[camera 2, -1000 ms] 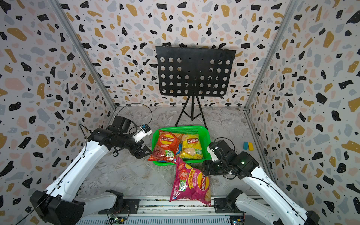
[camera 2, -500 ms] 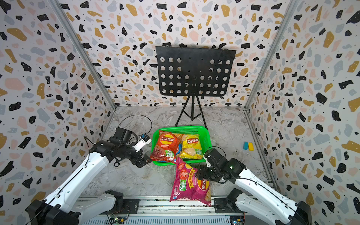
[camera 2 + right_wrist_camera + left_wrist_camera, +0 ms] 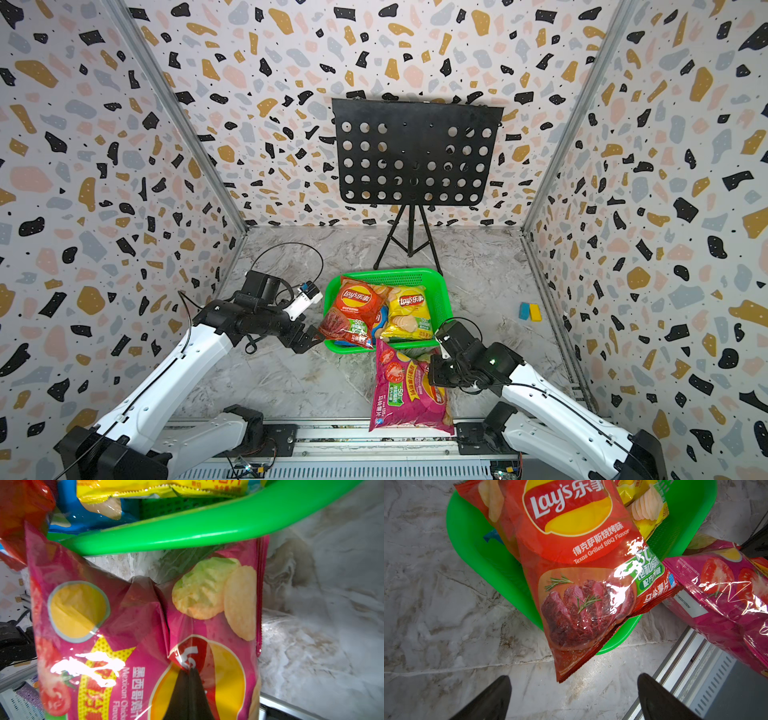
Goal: Put the potato chips into the basket
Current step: Pick up the potato chip from the center of the board.
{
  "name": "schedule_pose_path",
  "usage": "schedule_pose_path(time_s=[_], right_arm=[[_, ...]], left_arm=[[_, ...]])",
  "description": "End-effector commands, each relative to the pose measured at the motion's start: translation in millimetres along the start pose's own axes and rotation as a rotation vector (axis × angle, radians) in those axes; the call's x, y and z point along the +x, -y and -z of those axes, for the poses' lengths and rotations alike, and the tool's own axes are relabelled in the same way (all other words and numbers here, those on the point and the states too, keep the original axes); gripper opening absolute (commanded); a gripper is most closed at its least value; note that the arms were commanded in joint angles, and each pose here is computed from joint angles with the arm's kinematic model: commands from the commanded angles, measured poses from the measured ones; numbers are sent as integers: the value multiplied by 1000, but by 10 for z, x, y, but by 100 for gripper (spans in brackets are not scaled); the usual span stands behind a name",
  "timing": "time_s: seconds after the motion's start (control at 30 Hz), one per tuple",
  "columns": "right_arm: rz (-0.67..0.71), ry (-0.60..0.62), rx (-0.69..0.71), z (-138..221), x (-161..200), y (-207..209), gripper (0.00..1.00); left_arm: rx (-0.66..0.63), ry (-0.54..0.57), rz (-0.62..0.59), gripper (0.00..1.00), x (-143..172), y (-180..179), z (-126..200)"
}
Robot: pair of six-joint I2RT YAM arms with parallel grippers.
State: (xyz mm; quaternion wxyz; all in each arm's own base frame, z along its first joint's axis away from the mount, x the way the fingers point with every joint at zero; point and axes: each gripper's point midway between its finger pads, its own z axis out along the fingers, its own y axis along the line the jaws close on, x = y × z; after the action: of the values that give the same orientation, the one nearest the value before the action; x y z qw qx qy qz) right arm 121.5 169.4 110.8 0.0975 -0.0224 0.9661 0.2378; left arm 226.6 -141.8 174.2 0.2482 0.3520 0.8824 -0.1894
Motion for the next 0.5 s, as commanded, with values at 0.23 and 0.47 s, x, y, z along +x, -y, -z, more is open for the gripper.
schedule_pose_path(time_s=[0.23,0.47], right_arm=[[172,86,60,684,-65,-22,0],[334,95,29,1131,-134,-279,0]], left_arm=[[7,13,10,97,-6,-5,-23],[9,13,13,97,0,-2,-29]])
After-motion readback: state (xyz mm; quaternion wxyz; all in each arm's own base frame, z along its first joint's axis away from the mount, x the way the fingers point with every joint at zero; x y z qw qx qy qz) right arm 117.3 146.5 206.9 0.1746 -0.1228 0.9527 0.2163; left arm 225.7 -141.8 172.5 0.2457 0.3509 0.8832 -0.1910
